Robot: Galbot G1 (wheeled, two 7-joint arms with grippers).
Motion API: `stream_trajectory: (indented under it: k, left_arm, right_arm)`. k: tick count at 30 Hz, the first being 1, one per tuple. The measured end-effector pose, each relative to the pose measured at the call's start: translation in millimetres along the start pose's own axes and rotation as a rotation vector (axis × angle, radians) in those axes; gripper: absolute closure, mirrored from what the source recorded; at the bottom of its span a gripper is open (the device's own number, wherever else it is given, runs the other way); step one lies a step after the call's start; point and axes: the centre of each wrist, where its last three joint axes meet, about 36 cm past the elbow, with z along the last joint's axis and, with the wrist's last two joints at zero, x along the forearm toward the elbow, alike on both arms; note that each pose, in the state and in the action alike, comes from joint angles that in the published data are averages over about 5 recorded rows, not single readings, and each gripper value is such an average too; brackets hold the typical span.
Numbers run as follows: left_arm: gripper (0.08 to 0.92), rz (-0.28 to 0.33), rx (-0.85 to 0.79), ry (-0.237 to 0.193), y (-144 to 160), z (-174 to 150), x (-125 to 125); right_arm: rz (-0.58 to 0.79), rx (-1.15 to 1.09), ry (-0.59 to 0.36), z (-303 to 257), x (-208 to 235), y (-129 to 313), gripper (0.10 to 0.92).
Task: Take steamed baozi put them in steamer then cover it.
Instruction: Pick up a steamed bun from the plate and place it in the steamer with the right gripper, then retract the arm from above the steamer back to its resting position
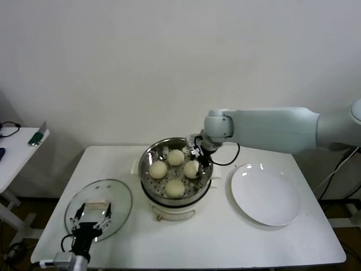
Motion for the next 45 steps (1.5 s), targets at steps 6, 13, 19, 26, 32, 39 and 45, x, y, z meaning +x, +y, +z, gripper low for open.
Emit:
stream_trajectory:
  k: [6, 13, 19, 26, 32, 39, 45]
  left_arm:
    - [0.177, 0.0, 0.004, 0.001, 0, -1, 0]
    - [0.177, 0.001, 0.012, 0.017, 1, -4, 2]
    - [0.177, -0.001, 0.012, 0.036, 2, -8, -1]
    - [0.177, -0.013, -0.003, 0.024, 3, -10, -6]
    - [0.177, -0.018, -0.039, -0.019, 10, -9, -15]
    - [0.177, -0.02, -0.078, -0.073, 18, -8, -25]
    - [0.177, -0.019, -0.11, -0.103, 18, -5, -28]
  right_arm:
    - [0.013, -0.004, -0.008, -3, -4, 0, 0.281]
    - [0.01, -0.043, -0.061, 5, 25, -12, 0.201]
    - [0.015, -0.144, -0.184, 29, 76, -20, 0.199]
    - [0.222, -0.358, -0.406, 90, 111, -7, 0.2]
    - [0.544, -0.601, -0.566, 153, 97, 35, 0.199]
    - [0.812, -0.774, -0.665, 199, 54, 102, 0.2]
    - [0.963, -0.839, -0.815, 204, 14, 150, 0.2]
